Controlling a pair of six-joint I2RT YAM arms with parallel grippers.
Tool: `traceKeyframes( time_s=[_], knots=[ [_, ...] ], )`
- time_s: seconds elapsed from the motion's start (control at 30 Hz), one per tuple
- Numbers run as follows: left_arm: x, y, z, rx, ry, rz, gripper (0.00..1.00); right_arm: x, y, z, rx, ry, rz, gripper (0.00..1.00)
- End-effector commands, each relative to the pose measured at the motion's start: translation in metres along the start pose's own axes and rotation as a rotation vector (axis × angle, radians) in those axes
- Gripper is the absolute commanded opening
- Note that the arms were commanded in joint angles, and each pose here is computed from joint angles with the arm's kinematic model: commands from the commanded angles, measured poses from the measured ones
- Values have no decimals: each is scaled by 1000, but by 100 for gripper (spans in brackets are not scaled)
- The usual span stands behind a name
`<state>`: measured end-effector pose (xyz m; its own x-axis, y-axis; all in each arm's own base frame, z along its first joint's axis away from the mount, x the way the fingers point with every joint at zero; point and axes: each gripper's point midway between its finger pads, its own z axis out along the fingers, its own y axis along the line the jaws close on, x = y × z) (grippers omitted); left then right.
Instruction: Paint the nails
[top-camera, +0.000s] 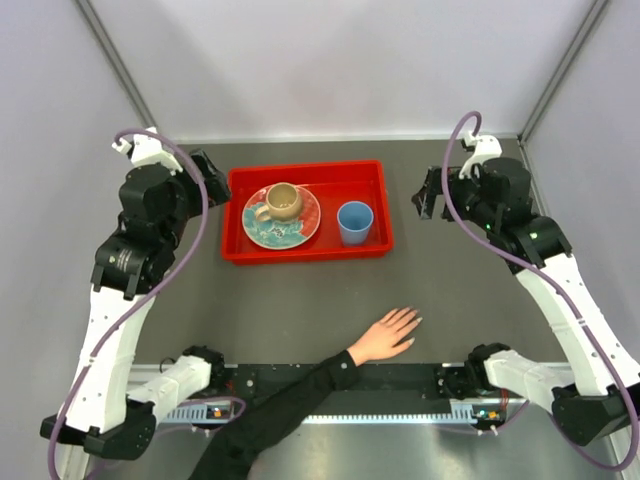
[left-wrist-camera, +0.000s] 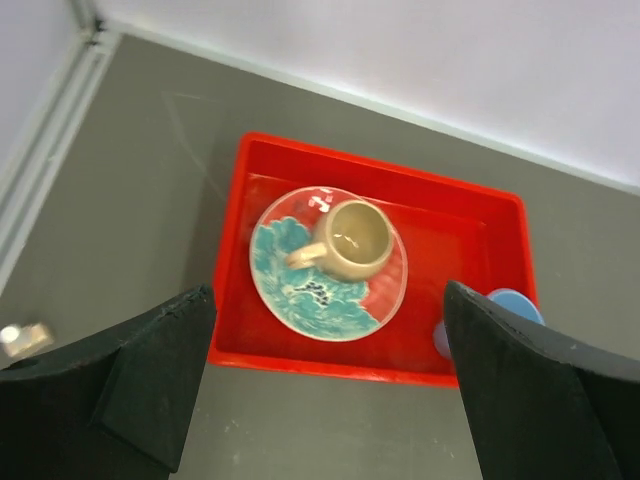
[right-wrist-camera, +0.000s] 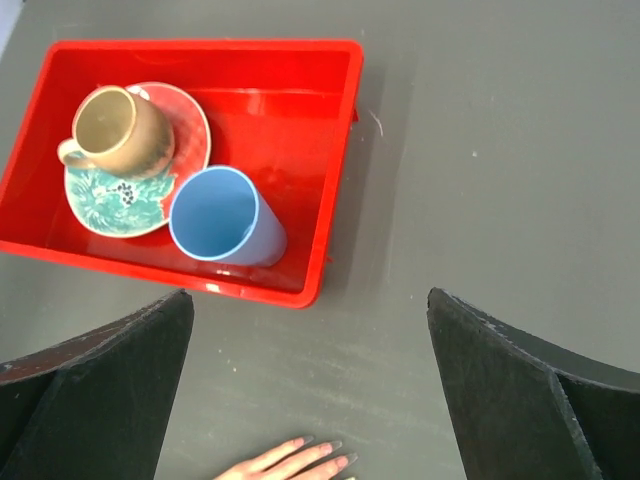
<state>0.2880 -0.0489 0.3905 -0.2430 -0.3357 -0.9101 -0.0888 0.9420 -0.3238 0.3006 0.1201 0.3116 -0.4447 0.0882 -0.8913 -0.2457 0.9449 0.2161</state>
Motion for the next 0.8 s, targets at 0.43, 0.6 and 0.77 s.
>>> traceKeyframes(
  time_s=[0.43,0.6,0.77],
  knots=[
    [73,198,28,-959,96,-286,99,6,28,7,-113,73,0,99],
    [111,255,22,-1126,94,-484,98,15,58,9,-208,122,-30,99],
    [140,292,29,-1218,106,-600,81,22,70,9,-235,151,-56,99]
  ],
)
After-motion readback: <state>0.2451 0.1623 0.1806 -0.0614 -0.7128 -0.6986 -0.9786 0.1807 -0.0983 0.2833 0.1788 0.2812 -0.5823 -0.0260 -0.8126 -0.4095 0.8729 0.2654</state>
